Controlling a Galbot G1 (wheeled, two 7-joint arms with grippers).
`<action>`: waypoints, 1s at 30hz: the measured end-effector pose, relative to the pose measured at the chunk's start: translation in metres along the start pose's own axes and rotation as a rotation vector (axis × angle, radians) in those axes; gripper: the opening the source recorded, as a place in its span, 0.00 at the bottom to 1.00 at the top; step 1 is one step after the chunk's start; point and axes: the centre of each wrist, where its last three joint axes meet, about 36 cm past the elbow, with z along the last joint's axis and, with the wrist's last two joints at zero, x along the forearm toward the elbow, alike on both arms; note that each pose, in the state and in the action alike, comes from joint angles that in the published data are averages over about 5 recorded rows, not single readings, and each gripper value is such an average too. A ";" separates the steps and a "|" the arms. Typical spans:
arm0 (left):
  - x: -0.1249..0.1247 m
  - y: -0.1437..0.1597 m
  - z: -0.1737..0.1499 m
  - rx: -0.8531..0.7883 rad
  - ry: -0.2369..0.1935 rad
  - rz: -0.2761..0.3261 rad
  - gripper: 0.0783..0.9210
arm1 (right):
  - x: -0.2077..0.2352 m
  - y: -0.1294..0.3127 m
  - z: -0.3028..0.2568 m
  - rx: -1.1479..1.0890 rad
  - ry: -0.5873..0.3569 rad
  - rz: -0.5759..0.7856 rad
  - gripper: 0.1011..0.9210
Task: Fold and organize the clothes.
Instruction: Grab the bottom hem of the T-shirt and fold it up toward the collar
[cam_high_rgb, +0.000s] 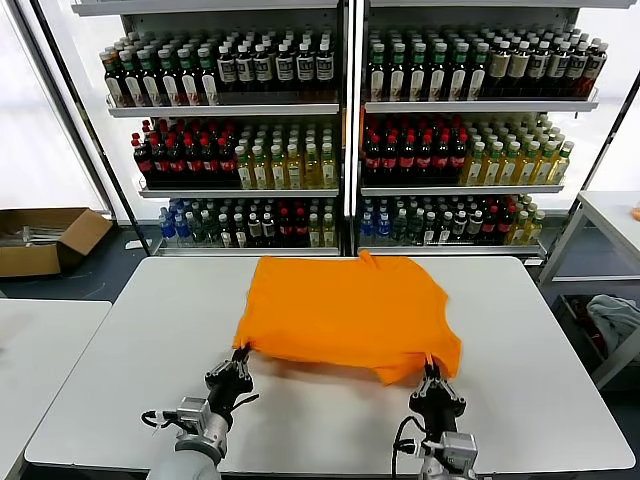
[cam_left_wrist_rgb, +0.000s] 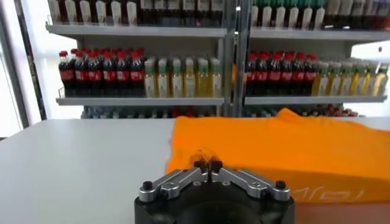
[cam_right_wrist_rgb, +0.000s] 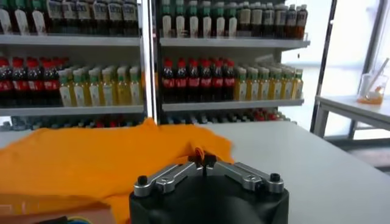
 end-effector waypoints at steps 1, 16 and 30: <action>-0.004 0.000 -0.001 0.003 -0.005 0.001 0.01 | -0.006 0.000 0.000 0.003 -0.006 -0.002 0.01; -0.063 0.009 0.000 0.020 -0.009 0.002 0.01 | -0.078 0.006 0.005 0.053 0.013 -0.011 0.01; -0.093 0.021 0.001 0.009 0.028 -0.012 0.01 | -0.125 0.006 0.001 0.076 0.052 0.003 0.01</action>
